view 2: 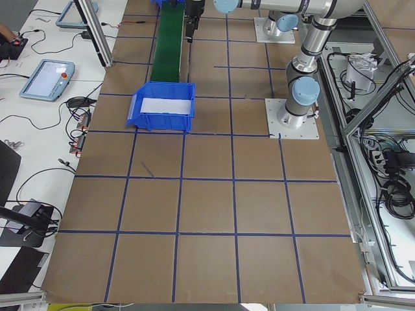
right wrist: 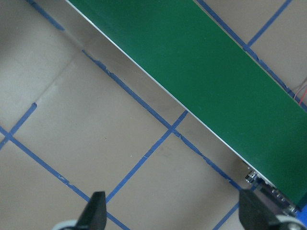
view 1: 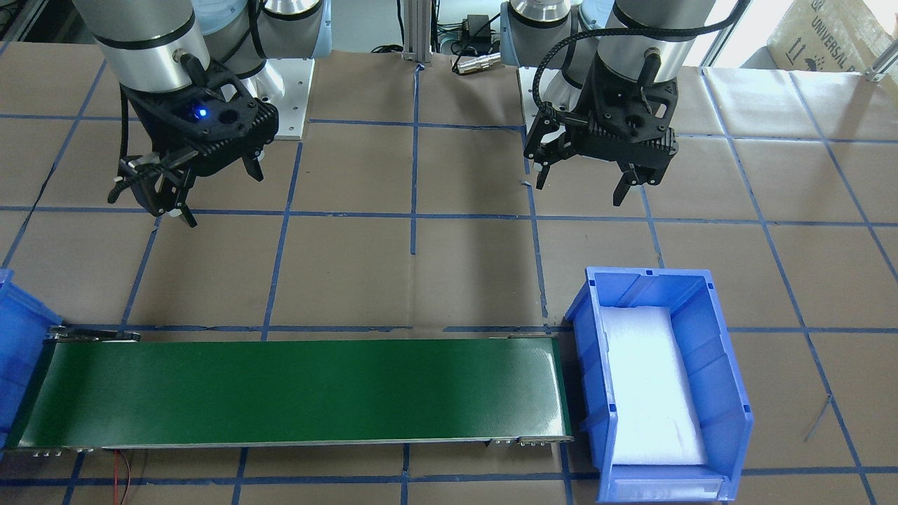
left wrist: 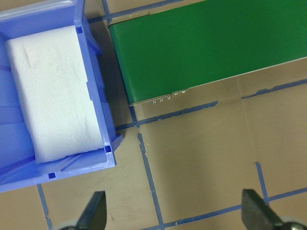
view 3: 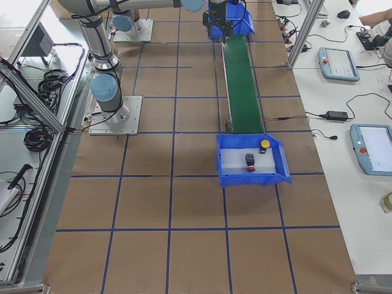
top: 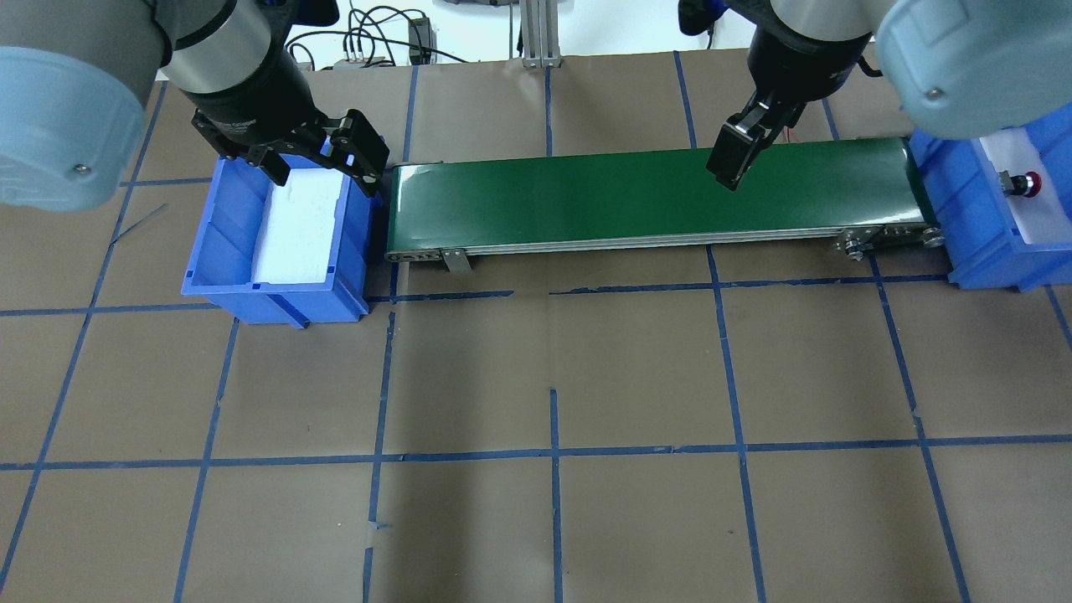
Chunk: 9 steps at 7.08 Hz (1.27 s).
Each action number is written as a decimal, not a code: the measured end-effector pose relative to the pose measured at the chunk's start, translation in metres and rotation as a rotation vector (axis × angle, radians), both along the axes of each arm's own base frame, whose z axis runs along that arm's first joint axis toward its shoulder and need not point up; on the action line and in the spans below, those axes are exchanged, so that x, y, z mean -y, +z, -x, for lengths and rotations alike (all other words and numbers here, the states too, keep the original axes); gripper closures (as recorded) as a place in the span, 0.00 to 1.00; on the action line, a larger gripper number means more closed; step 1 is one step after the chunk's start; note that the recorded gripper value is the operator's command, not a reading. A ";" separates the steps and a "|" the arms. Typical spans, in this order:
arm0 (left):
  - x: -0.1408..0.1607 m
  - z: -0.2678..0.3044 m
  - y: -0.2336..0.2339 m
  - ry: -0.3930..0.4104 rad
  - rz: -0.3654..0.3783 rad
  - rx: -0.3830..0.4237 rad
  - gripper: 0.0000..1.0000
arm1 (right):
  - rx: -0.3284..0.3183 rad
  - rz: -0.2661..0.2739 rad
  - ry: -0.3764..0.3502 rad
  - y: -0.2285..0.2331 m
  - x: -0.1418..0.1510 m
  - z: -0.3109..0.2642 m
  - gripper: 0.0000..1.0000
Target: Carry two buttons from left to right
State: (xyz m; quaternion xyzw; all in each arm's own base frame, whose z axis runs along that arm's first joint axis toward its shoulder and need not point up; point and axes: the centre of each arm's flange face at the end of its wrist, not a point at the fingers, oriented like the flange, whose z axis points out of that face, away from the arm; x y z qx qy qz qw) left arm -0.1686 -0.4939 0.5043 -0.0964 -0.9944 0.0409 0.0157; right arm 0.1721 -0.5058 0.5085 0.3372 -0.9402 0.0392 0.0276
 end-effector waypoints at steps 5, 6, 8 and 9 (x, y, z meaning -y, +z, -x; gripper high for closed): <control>0.000 -0.002 0.007 0.058 -0.023 0.001 0.00 | 0.019 -0.059 -0.621 0.003 -0.018 0.026 0.01; 0.000 -0.001 0.006 0.058 -0.022 0.001 0.00 | 0.016 -0.080 -0.678 0.001 -0.018 0.037 0.01; -0.001 -0.001 0.005 0.056 -0.023 0.000 0.00 | -0.004 -0.091 -0.730 0.002 -0.021 0.049 0.01; -0.001 -0.001 0.004 0.055 -0.023 -0.001 0.00 | -0.014 -0.089 -0.735 0.002 -0.022 0.050 0.01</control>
